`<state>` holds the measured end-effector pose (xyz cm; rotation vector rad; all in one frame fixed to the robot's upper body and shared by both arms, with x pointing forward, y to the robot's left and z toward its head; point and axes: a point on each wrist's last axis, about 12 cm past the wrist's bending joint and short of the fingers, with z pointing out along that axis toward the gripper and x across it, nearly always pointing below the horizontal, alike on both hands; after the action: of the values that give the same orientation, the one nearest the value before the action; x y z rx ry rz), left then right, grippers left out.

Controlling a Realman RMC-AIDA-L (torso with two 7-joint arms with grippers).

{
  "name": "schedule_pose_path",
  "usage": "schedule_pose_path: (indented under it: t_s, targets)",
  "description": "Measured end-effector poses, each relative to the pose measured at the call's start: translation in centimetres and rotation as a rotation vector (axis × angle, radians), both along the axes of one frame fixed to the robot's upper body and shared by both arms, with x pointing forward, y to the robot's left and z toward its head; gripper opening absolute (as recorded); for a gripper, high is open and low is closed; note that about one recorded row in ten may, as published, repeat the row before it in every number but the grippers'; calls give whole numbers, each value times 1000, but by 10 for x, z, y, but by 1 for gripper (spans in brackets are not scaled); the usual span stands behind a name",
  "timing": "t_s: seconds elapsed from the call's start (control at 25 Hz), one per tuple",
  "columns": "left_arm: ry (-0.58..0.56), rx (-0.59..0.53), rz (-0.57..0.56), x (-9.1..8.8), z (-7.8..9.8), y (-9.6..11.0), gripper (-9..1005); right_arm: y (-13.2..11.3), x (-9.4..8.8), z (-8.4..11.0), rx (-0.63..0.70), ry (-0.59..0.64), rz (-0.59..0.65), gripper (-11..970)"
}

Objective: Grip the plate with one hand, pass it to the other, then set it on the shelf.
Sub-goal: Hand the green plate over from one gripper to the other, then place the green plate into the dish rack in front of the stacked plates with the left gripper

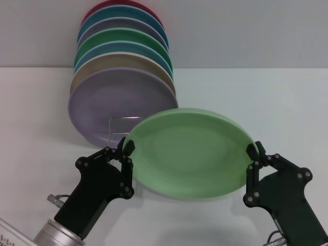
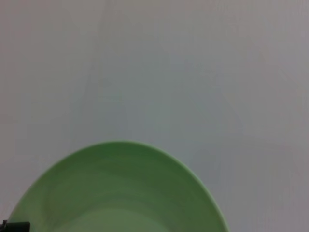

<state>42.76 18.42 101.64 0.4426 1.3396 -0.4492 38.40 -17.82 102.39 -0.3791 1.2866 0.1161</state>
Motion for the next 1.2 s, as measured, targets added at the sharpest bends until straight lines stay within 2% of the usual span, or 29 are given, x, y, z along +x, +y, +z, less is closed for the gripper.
schedule_pose_path:
  t_s: [0.48, 0.84, 1.0, 1.2]
  targets:
    - [-12, -13, 22, -4, 1, 2, 40, 2, 1, 2, 0, -20, 37, 54]
    - [-42, -39, 81, -3, 5, 11, 40, -4, -8, 8, 68, -78, 73, 240]
    - [-94, -72, 160, -1, 11, 26, 40, -14, -17, 9, 118, -109, 101, 365]
    - [-154, -115, 192, -4, 18, 37, 40, -19, -19, 6, 101, -105, 113, 365]
